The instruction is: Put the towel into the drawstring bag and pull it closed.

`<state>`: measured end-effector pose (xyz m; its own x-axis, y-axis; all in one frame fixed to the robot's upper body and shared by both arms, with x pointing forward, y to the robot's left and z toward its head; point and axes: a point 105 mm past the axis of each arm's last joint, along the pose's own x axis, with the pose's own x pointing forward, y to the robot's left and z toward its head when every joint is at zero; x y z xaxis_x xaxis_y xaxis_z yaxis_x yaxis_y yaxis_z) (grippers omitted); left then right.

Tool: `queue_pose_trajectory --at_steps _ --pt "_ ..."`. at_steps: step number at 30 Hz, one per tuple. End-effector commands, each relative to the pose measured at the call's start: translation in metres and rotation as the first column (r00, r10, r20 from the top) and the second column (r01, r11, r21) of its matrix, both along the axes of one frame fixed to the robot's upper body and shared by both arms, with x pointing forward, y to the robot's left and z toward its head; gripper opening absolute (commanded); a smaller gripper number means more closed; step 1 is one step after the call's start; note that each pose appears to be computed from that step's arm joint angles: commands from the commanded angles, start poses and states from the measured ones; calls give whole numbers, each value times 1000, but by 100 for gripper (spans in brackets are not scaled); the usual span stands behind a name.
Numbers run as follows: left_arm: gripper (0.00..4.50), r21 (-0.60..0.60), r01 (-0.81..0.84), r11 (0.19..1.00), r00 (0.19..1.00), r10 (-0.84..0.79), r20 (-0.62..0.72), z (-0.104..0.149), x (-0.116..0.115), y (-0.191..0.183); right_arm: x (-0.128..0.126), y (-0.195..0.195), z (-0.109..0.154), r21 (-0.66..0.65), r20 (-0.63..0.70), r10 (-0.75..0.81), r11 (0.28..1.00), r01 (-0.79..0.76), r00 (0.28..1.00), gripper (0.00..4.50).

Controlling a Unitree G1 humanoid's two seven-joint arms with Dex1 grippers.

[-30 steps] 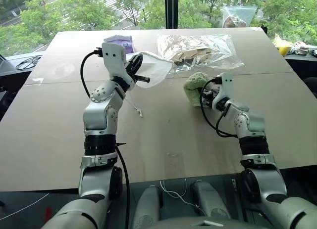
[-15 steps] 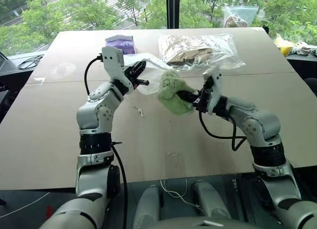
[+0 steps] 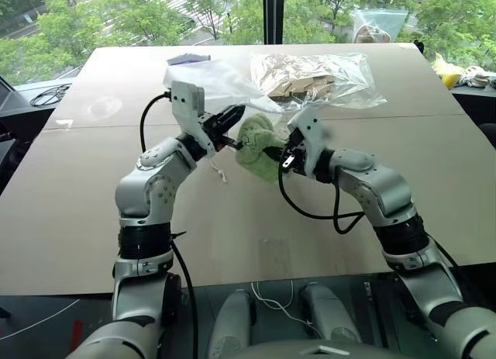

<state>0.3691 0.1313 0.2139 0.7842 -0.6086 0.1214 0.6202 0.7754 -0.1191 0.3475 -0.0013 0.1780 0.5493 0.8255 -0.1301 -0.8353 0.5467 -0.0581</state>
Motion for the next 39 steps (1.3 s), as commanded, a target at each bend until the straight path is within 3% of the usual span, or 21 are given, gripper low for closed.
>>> queue_pose_trajectory --at_steps 1,6,10,12,17,21,22,24,25,26,29,32,39 --pt "0 9 58 998 997 -59 54 13 -11 -10 11 0 23 22 86 -81 997 80 993 11" --pt "0 11 75 997 996 -75 47 12 -13 -12 39 -26 27 22 103 -256 967 255 961 11" --pt "0 5 113 994 993 -113 41 11 -15 -19 24 -6 22 -12 103 -153 988 155 983 11" --pt "0 1 126 992 991 -126 39 11 -15 -22 18 6 25 53 66 -135 990 132 989 11" --pt "0 -19 138 990 990 -138 34 11 -15 -26 31 12 39 282 -100 -266 916 284 959 11" --pt "0 -44 160 986 987 -159 22 8 -18 -35 13 43 36 392 -201 -165 890 234 966 11" --pt "0 -59 154 986 988 -153 14 8 -18 -35 18 41 39 455 -265 -195 838 301 944 11" --pt "0 -110 149 983 989 -149 1 8 -19 -37 39 23 44 600 -510 -215 605 524 833 11" --pt "0 -124 148 981 989 -149 -2 9 -20 -37 44 18 42 615 -593 -185 524 589 784 11" --pt "0 -126 149 981 989 -150 -3 8 -20 -38 46 16 44 635 -632 -141 470 613 762 11" --pt "0 -133 157 979 987 -160 -7 9 -21 -43 45 21 49 652 -692 -27 404 642 721 11" --pt "0 -160 176 971 984 -179 -5 12 -20 -50 43 29 49 635 -725 26 410 654 688 11" --pt "0 -203 203 958 978 -208 0 15 -14 -77 36 41 49 615 -699 -15 496 612 715 11"
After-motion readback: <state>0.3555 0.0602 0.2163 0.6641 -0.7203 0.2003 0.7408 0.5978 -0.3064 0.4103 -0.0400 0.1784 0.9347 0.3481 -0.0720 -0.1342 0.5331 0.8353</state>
